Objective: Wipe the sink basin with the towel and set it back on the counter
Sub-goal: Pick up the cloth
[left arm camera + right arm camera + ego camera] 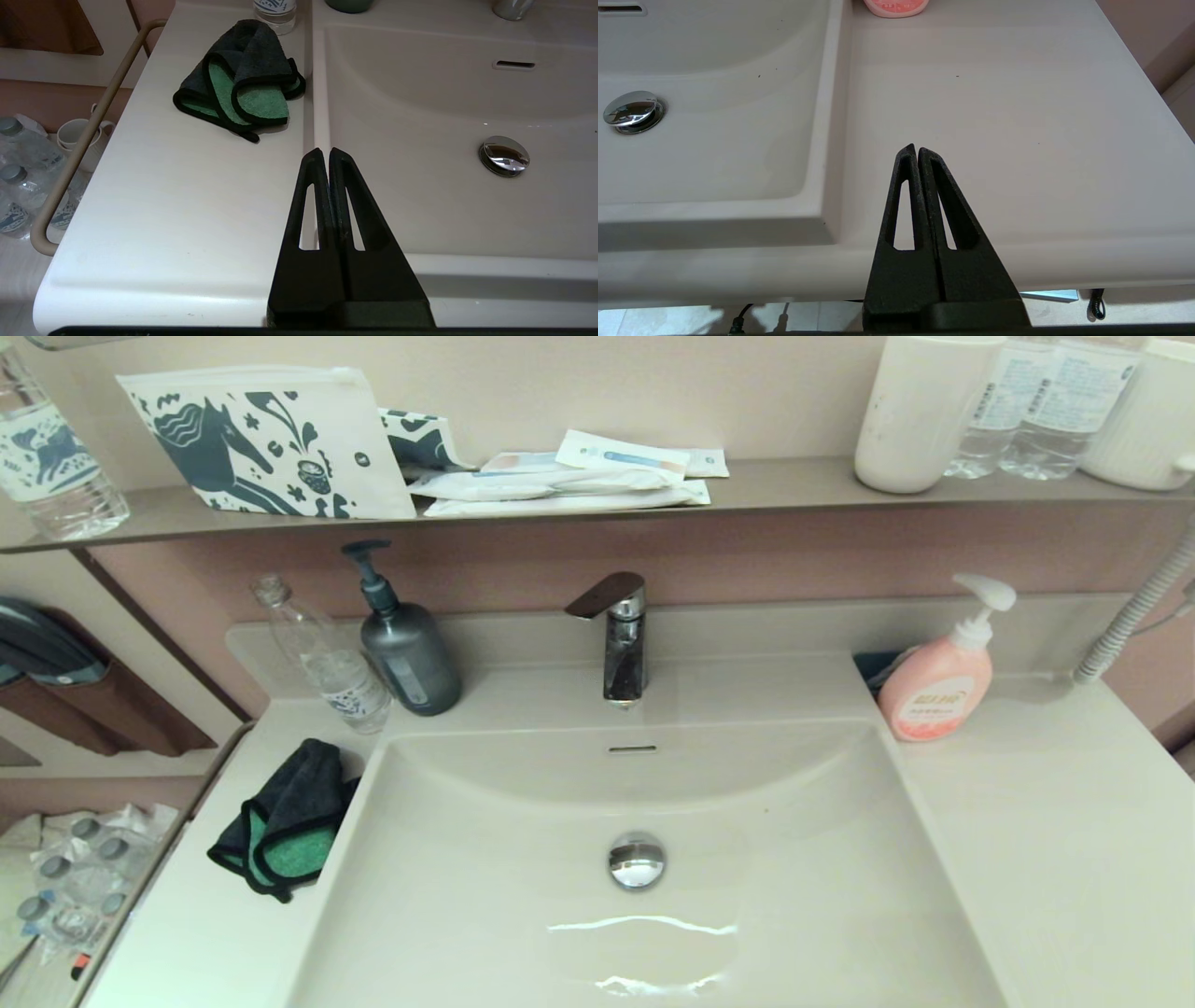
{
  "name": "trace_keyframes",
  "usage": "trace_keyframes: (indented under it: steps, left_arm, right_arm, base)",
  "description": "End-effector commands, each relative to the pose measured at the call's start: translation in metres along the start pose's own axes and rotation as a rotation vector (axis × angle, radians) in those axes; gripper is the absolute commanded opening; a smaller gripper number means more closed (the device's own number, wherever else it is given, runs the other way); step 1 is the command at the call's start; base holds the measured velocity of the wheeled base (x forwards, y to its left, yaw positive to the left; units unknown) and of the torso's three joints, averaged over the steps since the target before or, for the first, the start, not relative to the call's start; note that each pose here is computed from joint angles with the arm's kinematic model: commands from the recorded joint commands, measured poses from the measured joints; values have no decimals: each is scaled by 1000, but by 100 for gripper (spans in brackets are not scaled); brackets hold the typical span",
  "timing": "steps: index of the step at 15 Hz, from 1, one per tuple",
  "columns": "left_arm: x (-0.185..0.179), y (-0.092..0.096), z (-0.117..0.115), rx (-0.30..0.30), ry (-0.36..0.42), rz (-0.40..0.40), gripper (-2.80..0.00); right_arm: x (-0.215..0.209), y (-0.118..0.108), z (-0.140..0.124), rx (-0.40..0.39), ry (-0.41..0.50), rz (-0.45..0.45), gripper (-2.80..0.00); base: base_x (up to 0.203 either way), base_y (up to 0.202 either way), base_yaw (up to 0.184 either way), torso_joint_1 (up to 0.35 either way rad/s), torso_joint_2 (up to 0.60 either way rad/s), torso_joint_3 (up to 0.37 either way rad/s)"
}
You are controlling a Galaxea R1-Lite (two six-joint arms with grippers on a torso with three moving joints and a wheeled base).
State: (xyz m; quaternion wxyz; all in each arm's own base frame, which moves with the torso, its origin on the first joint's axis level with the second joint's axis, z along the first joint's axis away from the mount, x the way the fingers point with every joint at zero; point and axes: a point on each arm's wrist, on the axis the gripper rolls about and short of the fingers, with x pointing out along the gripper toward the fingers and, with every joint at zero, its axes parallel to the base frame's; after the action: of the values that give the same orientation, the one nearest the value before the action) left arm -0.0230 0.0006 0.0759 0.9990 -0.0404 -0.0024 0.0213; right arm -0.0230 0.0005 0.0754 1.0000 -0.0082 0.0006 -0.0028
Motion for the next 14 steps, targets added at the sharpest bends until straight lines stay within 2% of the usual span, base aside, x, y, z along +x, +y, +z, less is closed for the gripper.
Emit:
trace_keyframes:
  steps: [1, 8, 14]
  left_arm:
    - [0, 0, 0, 0, 1, 2, -280]
    - [0, 0, 0, -16, 0, 3, -280]
    - [0, 0, 0, -5, 1, 3, -280]
  right_arm:
    - [0, 0, 0, 0, 1, 1, -280]
    - [0, 0, 0, 0, 2, 0, -280]
    - [0, 0, 0, 0, 2, 1, -280]
  base:
    - [0, 0, 0, 0, 0, 0]
    - [0, 0, 0, 0, 0, 0]
    - [0, 0, 0, 0, 0, 0]
